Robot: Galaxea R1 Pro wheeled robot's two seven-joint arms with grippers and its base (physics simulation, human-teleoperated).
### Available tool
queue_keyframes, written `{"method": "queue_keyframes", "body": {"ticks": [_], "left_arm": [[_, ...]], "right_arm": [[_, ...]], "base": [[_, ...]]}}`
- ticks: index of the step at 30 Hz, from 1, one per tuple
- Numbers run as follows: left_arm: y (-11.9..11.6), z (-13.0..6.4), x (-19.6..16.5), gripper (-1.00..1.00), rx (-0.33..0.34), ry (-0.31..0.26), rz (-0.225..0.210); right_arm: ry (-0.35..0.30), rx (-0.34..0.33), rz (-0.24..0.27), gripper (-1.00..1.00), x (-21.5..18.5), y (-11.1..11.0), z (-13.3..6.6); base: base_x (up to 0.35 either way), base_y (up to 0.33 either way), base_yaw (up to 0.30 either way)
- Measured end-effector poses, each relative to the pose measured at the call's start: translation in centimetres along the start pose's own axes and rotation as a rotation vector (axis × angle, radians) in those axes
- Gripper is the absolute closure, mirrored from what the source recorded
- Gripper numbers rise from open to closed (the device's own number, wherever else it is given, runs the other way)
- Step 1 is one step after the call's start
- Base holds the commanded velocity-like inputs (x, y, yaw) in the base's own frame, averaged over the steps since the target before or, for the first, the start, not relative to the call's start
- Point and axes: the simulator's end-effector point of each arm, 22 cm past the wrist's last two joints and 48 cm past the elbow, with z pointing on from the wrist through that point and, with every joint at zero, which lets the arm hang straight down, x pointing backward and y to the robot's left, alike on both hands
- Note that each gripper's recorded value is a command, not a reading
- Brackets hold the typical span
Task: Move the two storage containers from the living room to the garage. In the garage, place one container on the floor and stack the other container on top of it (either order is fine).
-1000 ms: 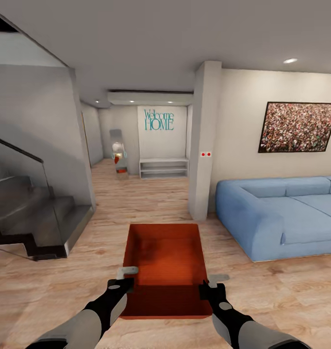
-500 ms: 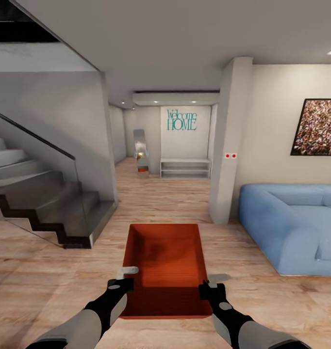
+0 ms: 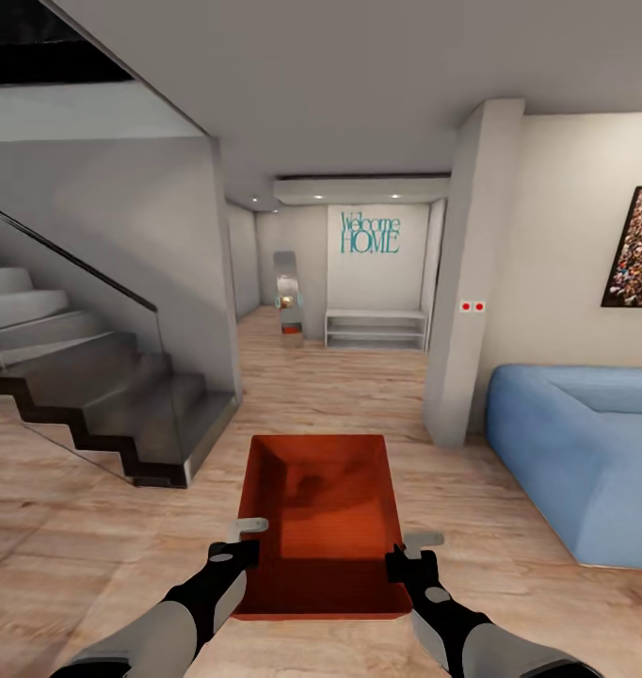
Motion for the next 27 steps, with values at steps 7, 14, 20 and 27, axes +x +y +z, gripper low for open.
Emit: {"method": "queue_keyframes", "body": {"ticks": [7,14,20,27], "left_arm": [[0.03,0.01,0.0,1.0,0.0,0.0,0.0],[0.02,0.0,0.01,1.0,0.0,0.0,0.0],[-0.01,0.0,0.0,1.0,0.0,0.0,0.0],[-0.01,0.0,0.0,1.0,0.0,0.0,0.0]], "right_arm": [[0.0,0.0,0.0,1.0,-0.01,0.02,0.0],[0.0,0.0,0.0,1.0,-0.01,0.01,0.0],[0.0,0.0,0.0,1.0,-0.01,-0.01,0.01],[0.0,0.001,0.0,1.0,0.0,0.0,0.0]], "base": [[0.32,0.0,0.0],[0.32,0.0,0.0],[0.32,0.0,0.0],[0.32,0.0,0.0]]}}
